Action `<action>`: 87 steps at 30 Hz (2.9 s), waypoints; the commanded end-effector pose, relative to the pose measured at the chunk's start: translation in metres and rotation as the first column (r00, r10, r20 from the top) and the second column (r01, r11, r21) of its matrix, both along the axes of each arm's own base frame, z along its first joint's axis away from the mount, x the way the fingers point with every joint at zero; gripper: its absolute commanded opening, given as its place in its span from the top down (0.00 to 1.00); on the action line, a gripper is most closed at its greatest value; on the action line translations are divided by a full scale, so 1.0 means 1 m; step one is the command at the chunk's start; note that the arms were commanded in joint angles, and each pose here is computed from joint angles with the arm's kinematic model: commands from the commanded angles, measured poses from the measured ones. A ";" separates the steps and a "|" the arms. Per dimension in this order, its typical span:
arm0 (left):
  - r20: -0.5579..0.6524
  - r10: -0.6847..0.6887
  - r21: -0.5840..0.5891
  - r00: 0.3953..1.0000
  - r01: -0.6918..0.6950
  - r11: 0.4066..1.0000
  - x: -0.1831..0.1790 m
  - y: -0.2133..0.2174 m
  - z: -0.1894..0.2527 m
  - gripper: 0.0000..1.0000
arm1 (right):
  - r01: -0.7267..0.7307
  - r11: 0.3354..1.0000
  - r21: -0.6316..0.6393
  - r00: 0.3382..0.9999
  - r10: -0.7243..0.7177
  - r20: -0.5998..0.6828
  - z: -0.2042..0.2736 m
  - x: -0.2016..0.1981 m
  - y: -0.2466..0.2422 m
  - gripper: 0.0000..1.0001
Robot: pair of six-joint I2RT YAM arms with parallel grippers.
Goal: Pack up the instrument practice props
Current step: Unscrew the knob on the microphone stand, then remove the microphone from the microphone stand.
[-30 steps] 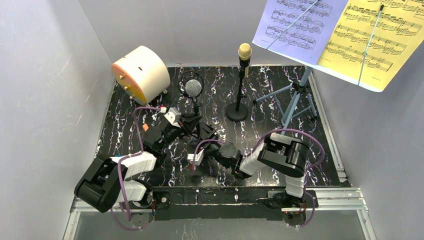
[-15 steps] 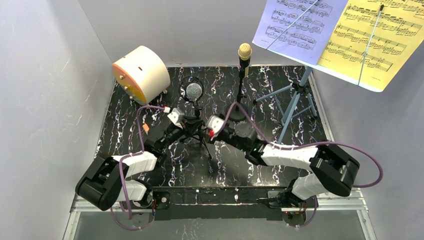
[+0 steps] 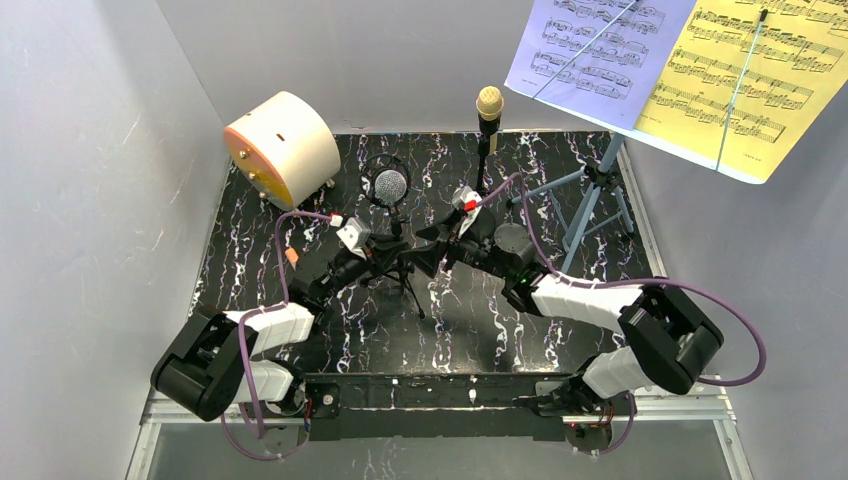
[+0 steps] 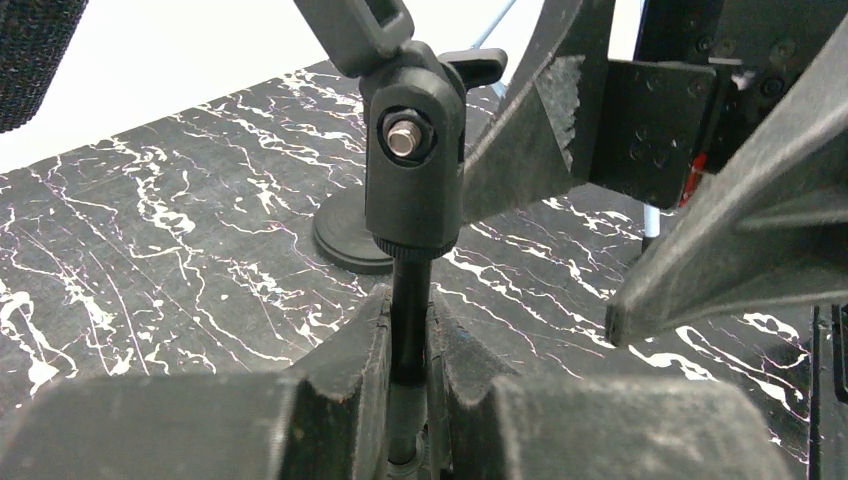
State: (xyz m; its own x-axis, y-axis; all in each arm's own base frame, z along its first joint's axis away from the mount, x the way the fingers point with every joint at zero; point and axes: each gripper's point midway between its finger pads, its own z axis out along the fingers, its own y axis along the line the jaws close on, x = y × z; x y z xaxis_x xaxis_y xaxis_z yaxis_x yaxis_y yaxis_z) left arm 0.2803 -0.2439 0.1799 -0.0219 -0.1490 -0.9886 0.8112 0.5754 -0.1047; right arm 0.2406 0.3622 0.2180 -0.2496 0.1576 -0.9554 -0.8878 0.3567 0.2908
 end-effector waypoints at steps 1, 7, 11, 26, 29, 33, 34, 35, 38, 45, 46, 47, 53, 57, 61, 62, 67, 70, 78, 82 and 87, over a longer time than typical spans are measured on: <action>-0.066 -0.058 0.030 0.996 0.060 0.998 -0.012 -0.007 -0.020 1.00 | -0.051 0.986 0.161 0.997 0.041 0.063 0.055 0.001 0.015 0.23; -0.067 -0.078 0.033 0.995 0.081 0.996 -0.015 -0.010 -0.021 1.00 | -0.106 0.973 0.204 0.991 0.086 0.105 0.071 0.004 0.029 0.26; -0.064 -0.091 0.035 0.994 0.094 0.995 -0.016 -0.011 -0.021 1.00 | -0.121 0.966 0.229 0.989 0.096 0.116 0.078 0.007 0.034 0.29; -0.045 -0.007 0.006 0.999 0.007 1.000 -0.009 -0.001 -0.009 0.79 | -0.169 0.965 0.201 0.985 0.159 0.064 0.046 0.004 0.028 0.99; -0.038 0.029 -0.033 0.999 -0.030 0.999 -0.007 0.004 0.004 0.65 | -0.191 0.962 0.195 0.981 0.180 0.073 0.037 -0.001 0.027 0.99; -0.051 0.040 -0.081 0.998 -0.044 0.996 -0.008 0.006 0.015 0.52 | -0.219 0.960 0.176 0.974 0.203 0.102 0.028 -0.007 0.026 0.99; -0.057 0.045 -0.094 0.997 -0.050 0.994 -0.008 0.006 0.017 0.50 | -0.218 0.962 0.164 0.974 0.203 0.104 0.024 -0.006 0.026 0.99; -0.063 0.046 -0.106 0.997 -0.053 0.993 -0.008 0.007 0.020 0.49 | -0.217 0.964 0.154 0.974 0.203 0.102 0.020 -0.006 0.026 0.99; -0.066 0.042 -0.154 0.997 -0.052 0.987 -0.009 0.007 0.034 0.47 | -0.218 0.967 0.133 0.973 0.205 0.106 0.011 -0.007 0.025 0.99; -0.089 0.082 -0.257 0.993 -0.103 0.961 -0.019 0.022 0.053 0.41 | -0.187 0.978 0.092 0.978 0.177 0.111 -0.004 -0.003 0.021 0.99; -0.095 0.087 -0.273 0.992 -0.110 0.956 -0.021 0.024 0.055 0.40 | -0.185 0.979 0.088 0.978 0.175 0.112 -0.007 -0.004 0.020 0.99; -0.102 0.089 -0.284 0.991 -0.115 0.952 -0.023 0.026 0.056 0.39 | -0.183 0.979 0.086 0.978 0.173 0.117 -0.008 -0.005 0.019 0.99; -0.182 0.129 -0.281 0.975 -0.177 0.943 -0.026 0.037 0.057 0.37 | -0.176 0.983 0.043 0.980 0.171 0.099 -0.033 -0.008 0.013 0.99; -0.253 0.158 -0.223 0.955 -0.216 0.951 -0.022 0.038 0.053 0.37 | -0.196 0.980 0.024 0.977 0.194 0.091 -0.043 -0.012 0.013 0.99; -0.332 0.167 -0.196 0.928 -0.241 0.950 -0.022 0.039 0.046 0.37 | -0.188 0.982 0.006 0.977 0.187 0.101 -0.042 -0.013 0.010 0.76; -0.349 0.167 -0.193 0.922 -0.245 0.950 -0.021 0.039 0.045 0.37 | -0.184 0.983 -0.001 0.977 0.183 0.108 -0.039 -0.012 0.009 0.68; -0.410 0.199 -0.135 0.890 -0.275 0.952 -0.021 0.042 0.039 0.37 | -0.155 0.986 -0.061 0.969 0.164 0.182 -0.029 -0.014 -0.001 0.44; -0.425 0.183 -0.160 0.887 -0.272 0.949 -0.023 0.041 0.040 0.37 | -0.093 0.990 -0.107 0.963 0.117 0.244 -0.021 -0.010 -0.012 0.27; -0.435 0.096 -0.276 0.895 -0.234 0.932 -0.022 0.029 0.062 0.36 | -0.026 0.979 -0.203 0.906 0.109 0.408 0.019 -0.013 -0.033 0.17; -0.438 0.030 -0.274 0.898 -0.166 0.947 -0.016 0.017 0.067 0.37 | 0.004 0.968 -0.252 0.814 0.144 0.563 0.048 -0.012 -0.038 0.13; -0.428 -0.051 -0.324 0.902 -0.101 0.941 -0.010 0.011 0.078 0.41 | 0.050 0.963 -0.263 0.660 0.166 0.733 0.097 -0.008 -0.037 0.11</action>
